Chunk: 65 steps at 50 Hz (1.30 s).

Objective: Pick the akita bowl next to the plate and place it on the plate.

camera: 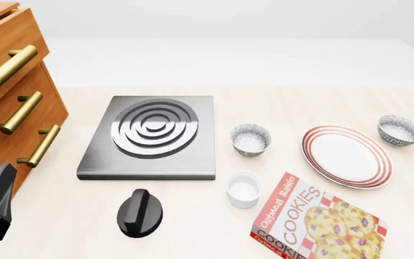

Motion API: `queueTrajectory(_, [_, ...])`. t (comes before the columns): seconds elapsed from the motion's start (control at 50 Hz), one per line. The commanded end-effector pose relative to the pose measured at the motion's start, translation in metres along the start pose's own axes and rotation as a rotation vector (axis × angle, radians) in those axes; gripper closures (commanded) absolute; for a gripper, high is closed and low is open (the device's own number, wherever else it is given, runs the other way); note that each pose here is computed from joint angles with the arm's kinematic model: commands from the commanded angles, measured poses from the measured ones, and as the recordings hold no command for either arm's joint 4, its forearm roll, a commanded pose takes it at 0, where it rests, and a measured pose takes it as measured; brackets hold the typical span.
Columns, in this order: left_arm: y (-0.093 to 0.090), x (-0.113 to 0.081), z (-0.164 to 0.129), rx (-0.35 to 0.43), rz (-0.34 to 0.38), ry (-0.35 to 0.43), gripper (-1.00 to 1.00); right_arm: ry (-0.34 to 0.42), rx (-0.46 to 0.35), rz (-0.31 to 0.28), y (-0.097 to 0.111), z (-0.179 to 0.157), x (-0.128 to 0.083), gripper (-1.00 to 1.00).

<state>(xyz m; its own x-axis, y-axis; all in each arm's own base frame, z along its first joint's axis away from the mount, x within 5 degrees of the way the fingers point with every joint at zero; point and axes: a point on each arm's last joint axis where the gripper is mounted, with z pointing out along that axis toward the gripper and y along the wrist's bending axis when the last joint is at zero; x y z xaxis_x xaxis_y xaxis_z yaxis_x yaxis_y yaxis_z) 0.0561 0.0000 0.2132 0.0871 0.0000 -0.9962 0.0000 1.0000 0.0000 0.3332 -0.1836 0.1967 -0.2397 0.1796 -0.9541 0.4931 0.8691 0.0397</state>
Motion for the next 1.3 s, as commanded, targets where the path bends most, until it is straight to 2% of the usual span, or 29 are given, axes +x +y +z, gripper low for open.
queueTrajectory(0.02, [0.0, 0.0, 0.0, 0.0, 0.0, 0.0, -1.0, 0.021, 0.009, 0.007, -0.004, 0.007, 0.005, -1.0])
queueTrajectory(1.08, [0.0, 0.0, 0.0, 0.0, 0.0, 0.0, -1.0, 0.181, 0.014, 0.071, -0.001, 0.045, 0.026, -1.0])
queueTrajectory(1.3, [0.0, 0.0, 0.0, 0.0, 0.0, 0.0, -1.0, 0.246, 0.022, 0.1, -0.001, 0.059, 0.035, -1.0])
